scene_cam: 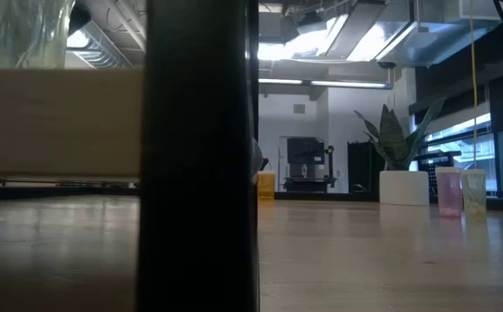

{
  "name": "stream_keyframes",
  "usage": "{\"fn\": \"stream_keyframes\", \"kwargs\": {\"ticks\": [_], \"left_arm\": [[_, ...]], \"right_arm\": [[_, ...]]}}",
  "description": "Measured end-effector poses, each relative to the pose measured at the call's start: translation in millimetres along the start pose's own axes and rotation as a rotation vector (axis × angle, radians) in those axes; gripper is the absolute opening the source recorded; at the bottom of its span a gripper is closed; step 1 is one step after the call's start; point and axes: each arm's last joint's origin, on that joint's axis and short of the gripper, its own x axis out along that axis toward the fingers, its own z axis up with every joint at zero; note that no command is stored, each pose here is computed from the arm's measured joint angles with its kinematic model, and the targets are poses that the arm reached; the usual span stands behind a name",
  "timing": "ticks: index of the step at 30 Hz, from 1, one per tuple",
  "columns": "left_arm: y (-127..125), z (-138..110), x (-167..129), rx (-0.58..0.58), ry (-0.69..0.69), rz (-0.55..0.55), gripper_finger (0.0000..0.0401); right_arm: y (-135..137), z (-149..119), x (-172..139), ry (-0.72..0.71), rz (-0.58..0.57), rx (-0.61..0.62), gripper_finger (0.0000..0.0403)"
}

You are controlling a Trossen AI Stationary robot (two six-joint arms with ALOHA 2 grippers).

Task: Pick and place medicine bottles onto shelf by color
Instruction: Put the top yellow pill bottle on the shelf aligned with the other yellow pill bottle

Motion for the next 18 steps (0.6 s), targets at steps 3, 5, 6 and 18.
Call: {"fn": "stream_keyframes", "kwargs": {"ticks": [3, 5, 6, 18], "left_arm": [[-2, 5, -3, 0.011, -0.017, -0.009, 0.0234], [-3, 9, -6, 0.031, -0.026, -0.013, 0.0234], [-4, 10, -7, 0.042, -0.029, -0.014, 0.0234], [27, 31, -28, 0.013, 0.046, 0.137, 0.0234]], "right_arm": [[0, 0, 0, 0.0, 0.0, 0.0, 0.0198], [0, 0, 0, 0.0, 0.0, 0.0, 0.0198], [0, 0, 0, 0.0, 0.0, 0.0, 0.0198], [0, 0, 0, 0.0, 0.0, 0.0, 0.0198]]}}
